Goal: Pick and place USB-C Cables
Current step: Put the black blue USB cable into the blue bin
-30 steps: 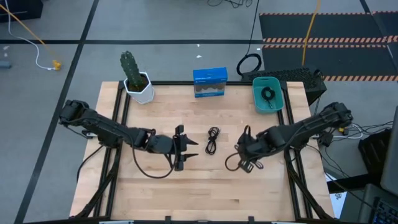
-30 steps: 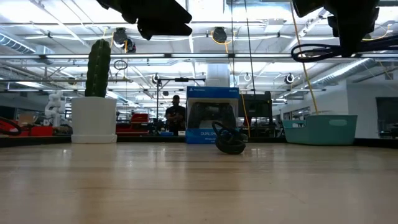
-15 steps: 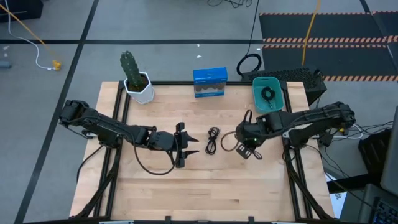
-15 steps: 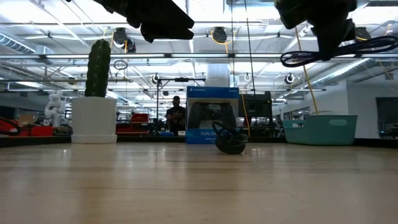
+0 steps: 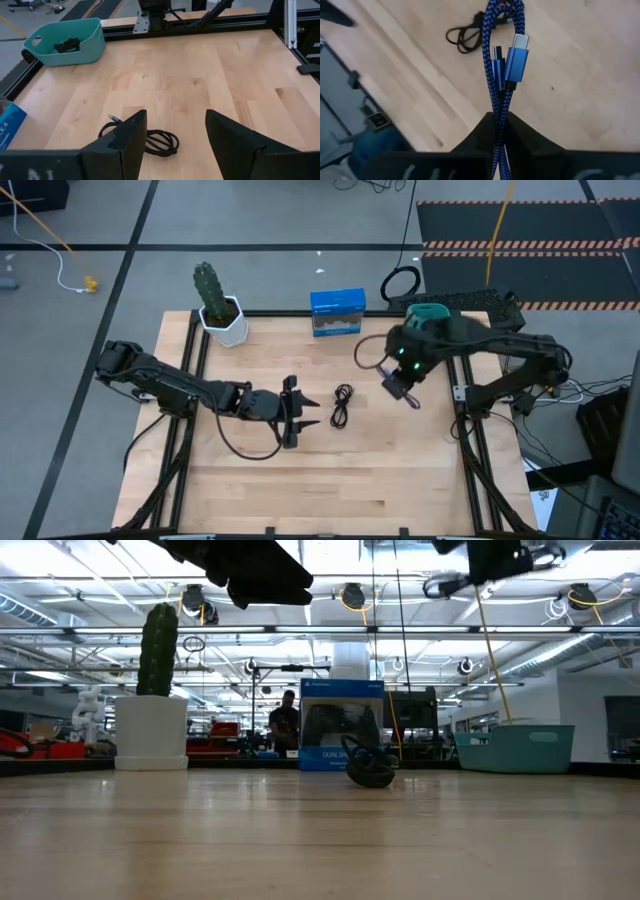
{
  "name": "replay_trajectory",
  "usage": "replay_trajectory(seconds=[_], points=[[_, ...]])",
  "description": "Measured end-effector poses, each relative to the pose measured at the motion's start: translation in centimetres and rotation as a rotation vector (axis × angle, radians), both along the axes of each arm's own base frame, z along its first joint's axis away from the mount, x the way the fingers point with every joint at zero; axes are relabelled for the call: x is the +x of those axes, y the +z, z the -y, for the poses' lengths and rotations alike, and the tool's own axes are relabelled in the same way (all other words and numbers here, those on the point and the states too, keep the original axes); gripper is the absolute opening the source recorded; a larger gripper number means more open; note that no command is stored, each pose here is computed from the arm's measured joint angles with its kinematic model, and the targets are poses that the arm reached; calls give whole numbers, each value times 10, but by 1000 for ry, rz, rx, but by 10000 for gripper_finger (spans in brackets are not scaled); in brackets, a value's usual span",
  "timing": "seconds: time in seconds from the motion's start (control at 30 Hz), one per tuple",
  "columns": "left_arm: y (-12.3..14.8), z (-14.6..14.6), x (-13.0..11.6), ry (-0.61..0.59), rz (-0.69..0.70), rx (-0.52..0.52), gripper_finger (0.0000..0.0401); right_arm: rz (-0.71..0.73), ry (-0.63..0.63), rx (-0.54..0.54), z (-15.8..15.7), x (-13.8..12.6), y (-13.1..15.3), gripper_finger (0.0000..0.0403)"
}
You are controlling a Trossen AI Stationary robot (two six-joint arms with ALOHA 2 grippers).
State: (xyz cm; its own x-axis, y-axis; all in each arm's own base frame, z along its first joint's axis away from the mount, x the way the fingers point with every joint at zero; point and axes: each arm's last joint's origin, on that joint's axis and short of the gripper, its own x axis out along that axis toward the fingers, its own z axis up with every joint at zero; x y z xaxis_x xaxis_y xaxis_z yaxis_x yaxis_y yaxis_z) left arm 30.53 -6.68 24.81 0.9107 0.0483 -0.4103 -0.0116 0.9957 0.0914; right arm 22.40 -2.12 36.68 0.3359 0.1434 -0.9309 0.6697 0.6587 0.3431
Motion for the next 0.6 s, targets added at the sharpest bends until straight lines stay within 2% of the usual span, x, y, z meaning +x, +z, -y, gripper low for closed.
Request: replay_trajectory(seconds=[0.17,0.3,0.43,0.6], points=[[0,-2,0,7,0,-1,205,-8,-43,-33,10,-11,39,13],[0,-2,0,7,0,-2,205,51,-64,-41,16,-13,58,13],[0,-2,0,8,0,-5,205,73,-62,-51,18,-10,64,13],[0,-2,0,11,0,-11,205,30,-41,-79,20,-4,55,13]])
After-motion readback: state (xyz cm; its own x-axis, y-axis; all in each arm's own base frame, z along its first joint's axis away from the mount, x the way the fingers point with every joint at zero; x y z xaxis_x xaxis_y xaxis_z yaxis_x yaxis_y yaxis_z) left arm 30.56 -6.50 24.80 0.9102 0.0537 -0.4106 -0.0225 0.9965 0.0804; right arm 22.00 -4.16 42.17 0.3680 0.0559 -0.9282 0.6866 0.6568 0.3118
